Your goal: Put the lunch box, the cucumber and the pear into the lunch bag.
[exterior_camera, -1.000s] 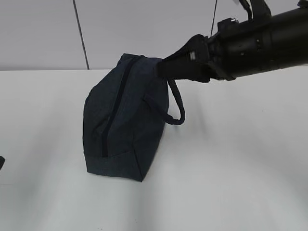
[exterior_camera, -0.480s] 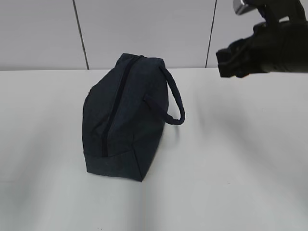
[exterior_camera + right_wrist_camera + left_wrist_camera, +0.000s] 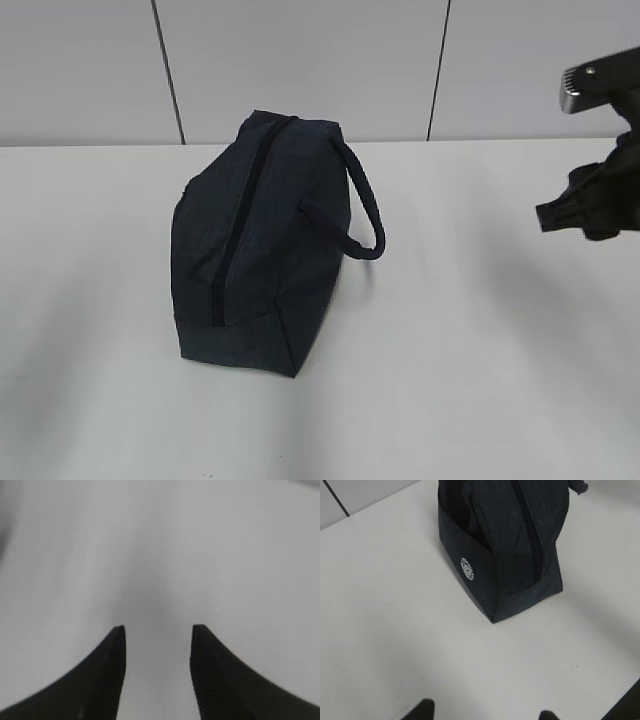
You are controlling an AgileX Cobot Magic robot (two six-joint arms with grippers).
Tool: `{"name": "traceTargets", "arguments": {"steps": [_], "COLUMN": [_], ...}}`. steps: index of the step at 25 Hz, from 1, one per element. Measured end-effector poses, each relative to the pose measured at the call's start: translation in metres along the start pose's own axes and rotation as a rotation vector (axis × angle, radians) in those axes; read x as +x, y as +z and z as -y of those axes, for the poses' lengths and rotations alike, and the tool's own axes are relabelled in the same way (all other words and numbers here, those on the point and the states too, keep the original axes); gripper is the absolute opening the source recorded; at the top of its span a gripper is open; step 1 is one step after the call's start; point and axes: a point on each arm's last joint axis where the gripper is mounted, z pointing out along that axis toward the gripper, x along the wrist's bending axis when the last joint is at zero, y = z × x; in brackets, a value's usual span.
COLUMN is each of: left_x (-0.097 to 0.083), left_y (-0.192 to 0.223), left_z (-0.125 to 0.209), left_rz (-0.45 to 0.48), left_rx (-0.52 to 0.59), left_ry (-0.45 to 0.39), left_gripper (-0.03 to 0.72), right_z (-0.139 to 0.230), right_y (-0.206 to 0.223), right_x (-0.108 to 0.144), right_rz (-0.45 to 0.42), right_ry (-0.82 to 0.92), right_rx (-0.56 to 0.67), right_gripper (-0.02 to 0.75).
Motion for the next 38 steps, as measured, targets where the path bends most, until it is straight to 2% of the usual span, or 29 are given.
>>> {"name": "traceTargets", "arguments": {"steps": [1,2,3,6,13,17,21,24,28,38], "left_x": [0.000,-0.001,-0.002,-0.007,-0.014,-0.020,-0.024,-0.026,-0.029,-0.039], "left_y": [-0.001,-0.002,-0.004,-0.015,-0.041,-0.050,-0.051,-0.056,-0.064,-0.086], "left_z": [0.000,0.001,0.002,0.006,0.029,0.039,0.050,0.054,0.059,0.079], "left_rz": [0.001,0.003,0.002,-0.011,-0.096,-0.101,-0.115,-0.132,-0.167,-0.254], "left_rx": [0.000,0.001,-0.004,-0.032,-0.001,0.000,0.004,-0.036,-0.093,-0.271], "left_ry": [0.001,-0.004,-0.010,-0.032,-0.127,-0.198,-0.260,-0.319,-0.353,-0.324], "left_gripper": [0.375,0.372,0.372,0.372,0.372,0.370,0.368,0.365,0.359,0.342], "right_z": [0.001,0.003,0.002,-0.001,0.028,0.059,0.105,0.134,0.159,0.188], "right_y": [-0.003,-0.011,-0.022,-0.064,-0.129,-0.155,-0.166,-0.176,-0.185,-0.204], "right_x": [0.004,0.013,0.019,0.022,-0.011,-0.021,-0.024,-0.029,-0.035,-0.045], "right_rz": [-0.044,-0.133,-0.188,-0.283,-0.232,-0.255,-0.289,-0.293,-0.287,-0.287], "right_ry": [-0.005,0.011,-0.029,-0.011,-0.027,-0.019,-0.018,-0.010,-0.016,0.028], "right_rx": [0.023,0.045,0.024,-0.063,0.008,0.042,0.063,0.016,-0.035,-0.247], "right_gripper": [0.339,0.337,0.332,0.324,0.319,0.319,0.319,0.319,0.319,0.319]}}
